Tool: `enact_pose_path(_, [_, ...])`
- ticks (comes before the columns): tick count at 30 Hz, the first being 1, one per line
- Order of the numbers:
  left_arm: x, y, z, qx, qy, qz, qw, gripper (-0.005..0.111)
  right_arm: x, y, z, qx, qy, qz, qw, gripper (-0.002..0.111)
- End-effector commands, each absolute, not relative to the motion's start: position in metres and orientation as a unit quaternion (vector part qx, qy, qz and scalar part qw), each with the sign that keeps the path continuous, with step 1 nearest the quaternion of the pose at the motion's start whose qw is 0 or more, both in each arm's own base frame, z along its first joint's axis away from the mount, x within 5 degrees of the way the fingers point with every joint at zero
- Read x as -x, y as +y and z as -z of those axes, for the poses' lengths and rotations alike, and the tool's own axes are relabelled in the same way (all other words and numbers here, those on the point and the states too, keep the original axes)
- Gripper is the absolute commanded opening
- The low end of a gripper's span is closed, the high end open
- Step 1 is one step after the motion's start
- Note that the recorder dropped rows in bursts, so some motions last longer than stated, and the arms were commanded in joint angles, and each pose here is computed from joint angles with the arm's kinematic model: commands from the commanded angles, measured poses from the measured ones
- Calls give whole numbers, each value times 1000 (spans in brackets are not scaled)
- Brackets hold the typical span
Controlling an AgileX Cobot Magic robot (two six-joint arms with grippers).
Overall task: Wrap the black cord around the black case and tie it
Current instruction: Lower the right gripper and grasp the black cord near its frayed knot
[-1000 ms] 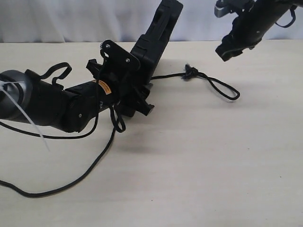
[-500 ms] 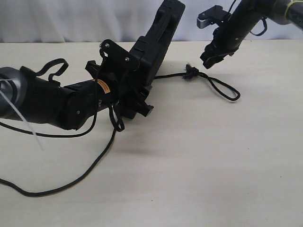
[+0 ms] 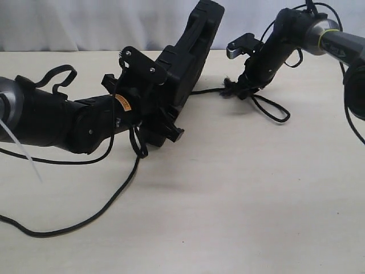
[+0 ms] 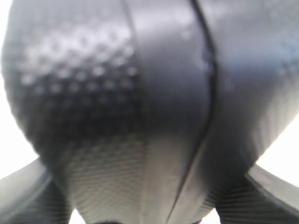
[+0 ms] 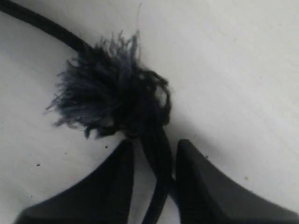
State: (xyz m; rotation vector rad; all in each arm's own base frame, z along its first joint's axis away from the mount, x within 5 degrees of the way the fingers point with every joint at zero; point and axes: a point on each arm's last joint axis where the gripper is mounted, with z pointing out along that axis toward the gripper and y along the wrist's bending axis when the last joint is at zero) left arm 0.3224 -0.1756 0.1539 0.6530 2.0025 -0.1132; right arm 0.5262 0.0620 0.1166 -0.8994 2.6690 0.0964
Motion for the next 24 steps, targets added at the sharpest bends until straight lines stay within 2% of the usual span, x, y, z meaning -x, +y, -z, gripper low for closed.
enact_pose_path(1, [-320, -175, -153, -259, 833, 54, 486, 0, -525, 60, -119, 246, 957, -32, 150, 4])
enact_pose_path(3, [-321, -174, -154, -236, 837, 57, 490, 0, -521, 57, -123, 168, 977, -28, 126, 4])
enact_pose_path(6, [-323, -173, -156, -225, 835, 56, 498, 0, -512, 55, -130, 144, 985, -35, 83, 4])
enact_pose_path(13, [-325, -168, -156, -222, 836, 47, 500, 0, -473, 68, -145, 100, 986, -130, 20, 4])
enact_pose_path(16, [-327, -165, -156, -218, 837, 45, 499, 0, -453, 66, -148, 84, 988, -128, 18, 4])
enact_pose_path(22, [-327, -164, -148, -224, 841, 40, 490, 0, -402, 86, -139, 66, 959, -273, 31, 4])
enact_pose_path(24, [-327, -165, -147, -225, 842, 40, 489, 0, -393, 88, -129, 70, 955, -288, 24, 5])
